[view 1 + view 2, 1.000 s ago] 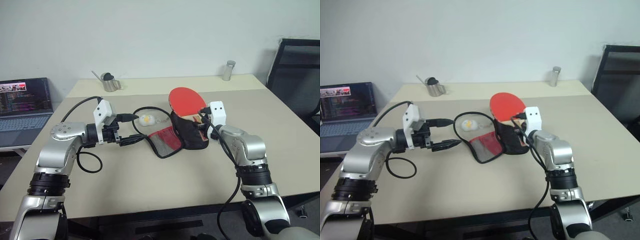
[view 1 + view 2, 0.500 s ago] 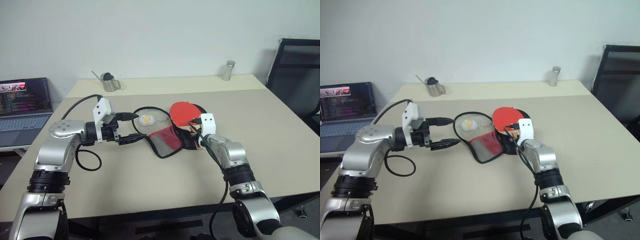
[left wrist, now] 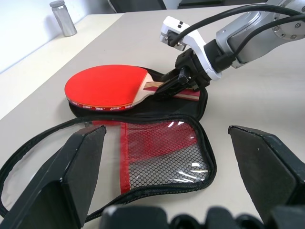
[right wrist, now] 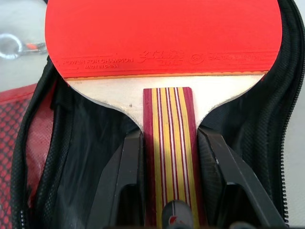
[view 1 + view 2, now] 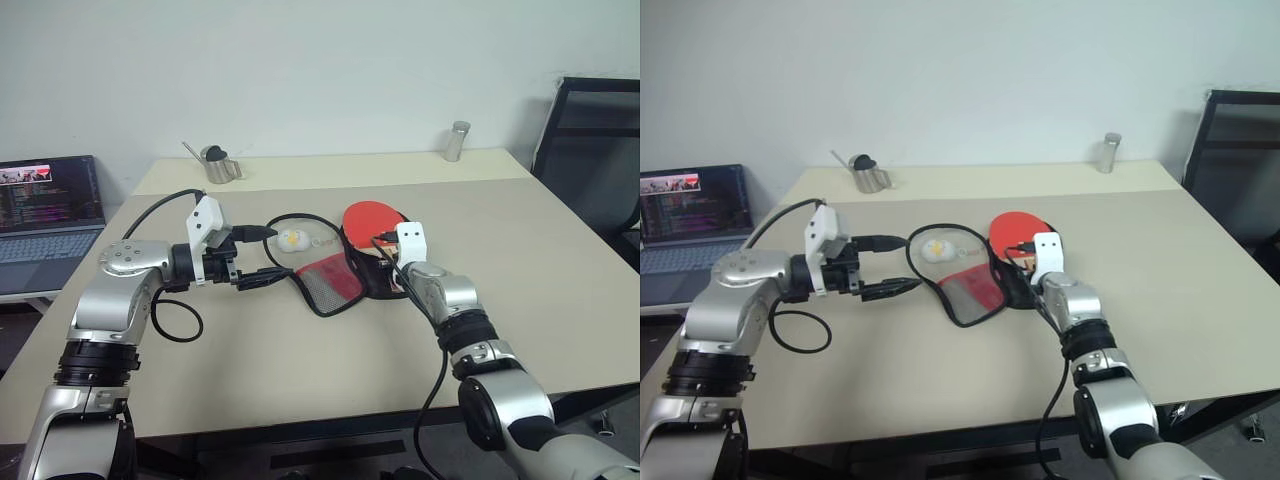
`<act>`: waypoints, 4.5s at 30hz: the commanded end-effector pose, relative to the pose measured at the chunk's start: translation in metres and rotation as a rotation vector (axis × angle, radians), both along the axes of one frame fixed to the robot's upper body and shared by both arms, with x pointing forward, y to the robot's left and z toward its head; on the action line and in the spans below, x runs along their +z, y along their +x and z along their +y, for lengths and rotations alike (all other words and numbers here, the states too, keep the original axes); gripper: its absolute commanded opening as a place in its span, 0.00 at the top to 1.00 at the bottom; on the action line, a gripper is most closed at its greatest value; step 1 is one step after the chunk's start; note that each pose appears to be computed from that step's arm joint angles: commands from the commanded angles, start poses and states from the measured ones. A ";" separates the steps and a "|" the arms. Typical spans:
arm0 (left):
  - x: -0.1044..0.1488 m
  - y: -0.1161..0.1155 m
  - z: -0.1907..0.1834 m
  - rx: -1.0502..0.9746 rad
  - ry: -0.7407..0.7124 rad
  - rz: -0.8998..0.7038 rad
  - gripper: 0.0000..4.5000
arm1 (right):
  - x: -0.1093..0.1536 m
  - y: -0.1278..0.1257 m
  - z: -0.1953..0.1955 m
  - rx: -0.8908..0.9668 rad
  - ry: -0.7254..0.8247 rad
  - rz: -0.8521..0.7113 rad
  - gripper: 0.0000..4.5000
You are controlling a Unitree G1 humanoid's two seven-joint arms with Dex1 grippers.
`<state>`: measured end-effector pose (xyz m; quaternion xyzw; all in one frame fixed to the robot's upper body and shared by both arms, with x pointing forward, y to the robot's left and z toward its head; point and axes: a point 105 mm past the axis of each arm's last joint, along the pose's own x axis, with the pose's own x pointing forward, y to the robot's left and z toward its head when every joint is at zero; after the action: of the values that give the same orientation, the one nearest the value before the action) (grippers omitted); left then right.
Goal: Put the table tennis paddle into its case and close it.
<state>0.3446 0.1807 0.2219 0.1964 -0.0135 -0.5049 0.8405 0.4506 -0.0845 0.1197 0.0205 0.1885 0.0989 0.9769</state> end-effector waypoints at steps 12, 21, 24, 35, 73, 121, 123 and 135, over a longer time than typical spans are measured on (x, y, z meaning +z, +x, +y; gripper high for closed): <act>0.012 -0.002 -0.001 0.000 0.000 -0.061 0.00 | 0.014 0.002 0.012 -0.011 0.029 -0.051 0.55; 0.011 -0.002 0.002 0.021 -0.008 -0.059 0.00 | 0.049 -0.005 0.024 0.054 0.077 -0.150 0.00; 0.009 -0.002 0.006 0.040 -0.013 -0.054 0.00 | 0.065 -0.019 0.030 0.131 0.116 -0.174 0.00; -0.026 0.028 0.051 0.324 0.065 -0.012 0.00 | 0.106 -0.100 0.021 0.659 -0.032 -0.358 0.00; -0.088 0.098 -0.023 0.368 0.014 0.159 0.00 | 0.136 -0.126 -0.043 0.832 -0.343 -0.395 0.00; 0.020 0.053 -0.036 0.022 -0.091 -0.104 0.00 | 0.059 -0.014 -0.086 0.285 -0.043 -0.080 0.00; 0.023 0.050 -0.037 0.024 -0.096 -0.110 0.00 | 0.050 -0.008 -0.082 0.291 -0.053 -0.068 0.00; 0.029 0.043 -0.038 0.045 -0.092 -0.113 0.00 | 0.017 0.011 -0.070 0.240 -0.027 -0.012 0.00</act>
<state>0.3920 0.1426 0.2340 0.1721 -0.0528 -0.4755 0.8611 0.4571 -0.1567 0.1272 -0.0200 0.2031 0.2144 0.9552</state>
